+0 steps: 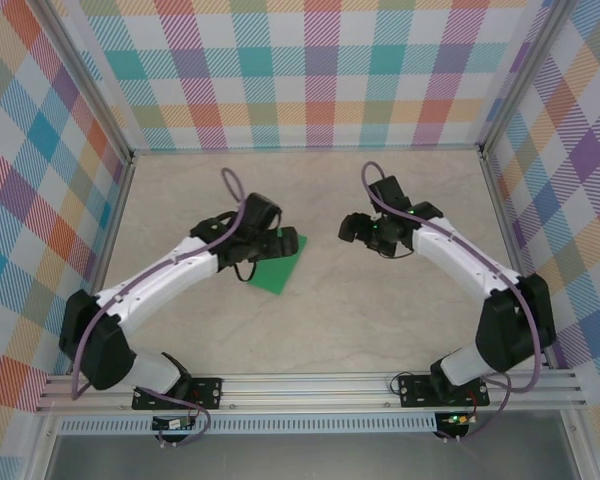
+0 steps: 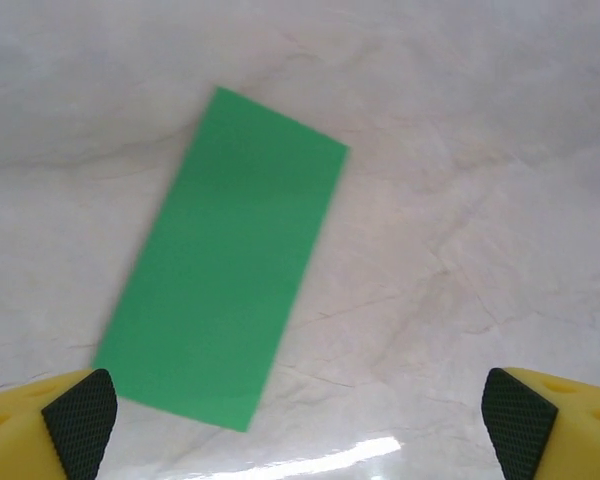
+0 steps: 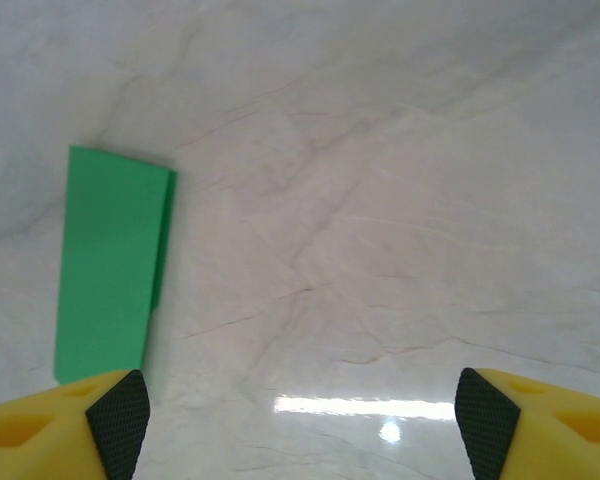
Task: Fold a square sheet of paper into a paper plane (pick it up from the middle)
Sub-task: Turn over the paper at the center of the table, then move the paper to the center of the table.
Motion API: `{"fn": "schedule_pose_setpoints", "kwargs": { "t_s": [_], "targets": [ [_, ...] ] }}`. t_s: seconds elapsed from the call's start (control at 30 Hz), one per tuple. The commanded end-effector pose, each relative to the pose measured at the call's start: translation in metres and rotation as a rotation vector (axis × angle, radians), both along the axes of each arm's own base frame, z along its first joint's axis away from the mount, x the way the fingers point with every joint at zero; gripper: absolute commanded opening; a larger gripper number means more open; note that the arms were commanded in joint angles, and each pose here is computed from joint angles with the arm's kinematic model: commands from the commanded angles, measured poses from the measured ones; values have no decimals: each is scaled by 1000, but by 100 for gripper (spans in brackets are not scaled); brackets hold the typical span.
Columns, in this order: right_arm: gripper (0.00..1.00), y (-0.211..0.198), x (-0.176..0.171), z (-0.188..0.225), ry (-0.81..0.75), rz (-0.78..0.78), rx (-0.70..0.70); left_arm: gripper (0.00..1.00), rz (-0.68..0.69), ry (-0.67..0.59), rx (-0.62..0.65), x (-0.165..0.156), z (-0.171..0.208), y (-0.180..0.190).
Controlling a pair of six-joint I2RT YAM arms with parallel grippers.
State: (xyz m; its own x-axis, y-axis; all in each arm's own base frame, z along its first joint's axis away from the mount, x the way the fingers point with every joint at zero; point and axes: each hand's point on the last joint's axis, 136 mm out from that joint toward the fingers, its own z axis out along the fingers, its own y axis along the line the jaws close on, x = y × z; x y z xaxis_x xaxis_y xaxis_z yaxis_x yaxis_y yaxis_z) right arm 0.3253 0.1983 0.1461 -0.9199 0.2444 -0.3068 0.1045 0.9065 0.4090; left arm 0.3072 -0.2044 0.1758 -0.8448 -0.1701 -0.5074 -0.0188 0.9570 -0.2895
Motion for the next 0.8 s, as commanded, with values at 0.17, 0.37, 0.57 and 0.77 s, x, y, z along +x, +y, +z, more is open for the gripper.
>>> {"fn": "schedule_pose_setpoints", "kwargs": {
  "t_s": [0.17,0.37,0.57,0.77],
  "targets": [
    [61,148,-4,-20,49,245,144,100,280,142,-138,-20,-40,88],
    [54,227,-22,-42,107,370,198,100,474,201,-126,-40,-59,140],
    [53,265,-29,-73,172,416,175,100,560,193,-112,-49,-60,163],
    [53,270,-26,-99,211,426,129,100,556,193,-107,-53,-60,166]
  ]
}}
